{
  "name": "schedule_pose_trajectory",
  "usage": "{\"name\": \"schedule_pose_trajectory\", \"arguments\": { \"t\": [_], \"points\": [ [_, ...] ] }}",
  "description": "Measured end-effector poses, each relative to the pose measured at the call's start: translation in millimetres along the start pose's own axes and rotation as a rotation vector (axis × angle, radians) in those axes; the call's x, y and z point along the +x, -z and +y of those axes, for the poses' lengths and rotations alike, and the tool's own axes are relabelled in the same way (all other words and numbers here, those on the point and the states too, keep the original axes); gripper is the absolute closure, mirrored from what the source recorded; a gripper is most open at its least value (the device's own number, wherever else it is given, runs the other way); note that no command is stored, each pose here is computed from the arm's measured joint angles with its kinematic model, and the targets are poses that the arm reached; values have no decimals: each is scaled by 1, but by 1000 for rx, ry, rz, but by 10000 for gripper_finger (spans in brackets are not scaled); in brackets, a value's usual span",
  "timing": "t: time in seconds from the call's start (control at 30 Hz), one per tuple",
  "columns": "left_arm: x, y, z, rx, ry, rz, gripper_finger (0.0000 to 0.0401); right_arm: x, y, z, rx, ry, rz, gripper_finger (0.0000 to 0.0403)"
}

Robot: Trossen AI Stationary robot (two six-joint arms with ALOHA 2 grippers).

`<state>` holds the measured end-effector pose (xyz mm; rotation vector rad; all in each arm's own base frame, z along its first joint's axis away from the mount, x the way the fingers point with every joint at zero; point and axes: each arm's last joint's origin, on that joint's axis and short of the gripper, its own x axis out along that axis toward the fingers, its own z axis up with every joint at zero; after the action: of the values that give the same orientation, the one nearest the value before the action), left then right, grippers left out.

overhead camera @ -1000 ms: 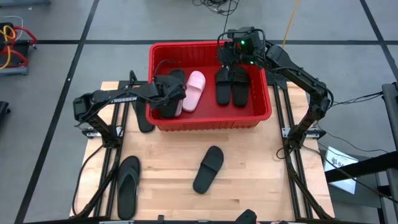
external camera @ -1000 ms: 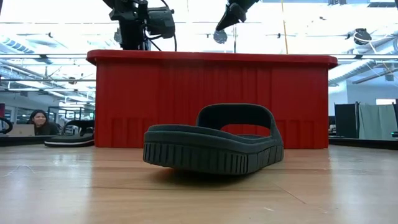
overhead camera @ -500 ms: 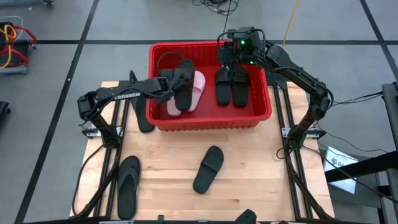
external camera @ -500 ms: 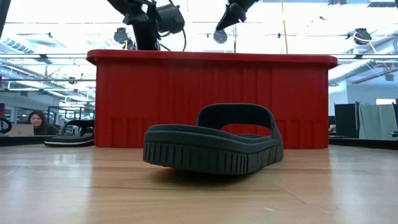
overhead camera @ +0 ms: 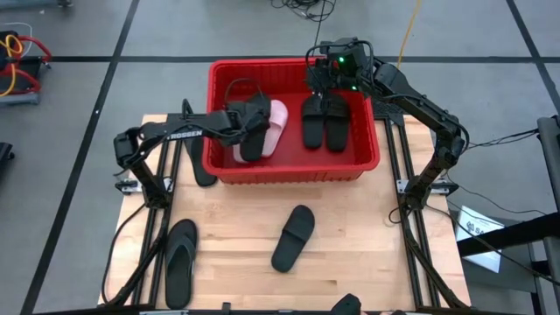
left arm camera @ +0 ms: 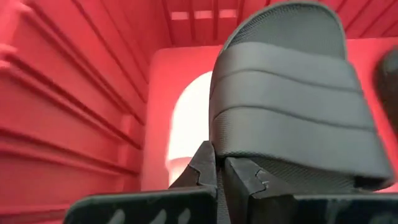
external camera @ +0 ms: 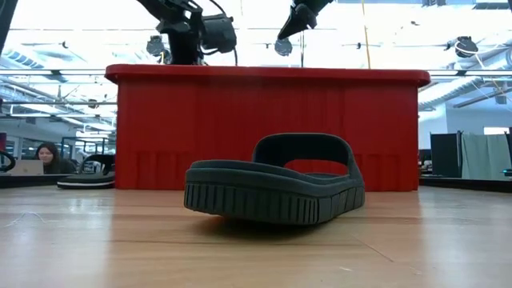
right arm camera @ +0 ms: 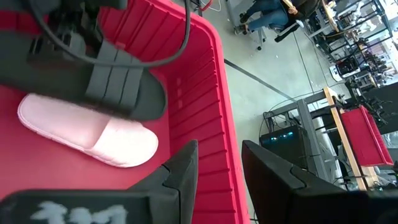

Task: Pick and place slides into bin
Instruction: Put the black slide on top of the pink slide in the red bin

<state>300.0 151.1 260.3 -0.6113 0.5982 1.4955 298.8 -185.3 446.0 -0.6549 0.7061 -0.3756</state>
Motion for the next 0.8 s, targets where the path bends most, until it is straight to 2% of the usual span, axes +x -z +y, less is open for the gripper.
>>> {"name": "schedule_pose_trajectory", "arguments": {
  "t": [0.23,0.47,0.6,0.8],
  "points": [
    [-1,1,9,46,-72,9,401,0,0,0,0,0,0,289],
    [1,-1,10,66,-79,8,401,0,0,0,0,0,0,289],
    [5,-3,12,107,-49,76,398,0,0,0,0,0,0,289],
    [8,-5,14,92,-34,116,397,0,0,0,0,-1,0,289]
  ]
}}
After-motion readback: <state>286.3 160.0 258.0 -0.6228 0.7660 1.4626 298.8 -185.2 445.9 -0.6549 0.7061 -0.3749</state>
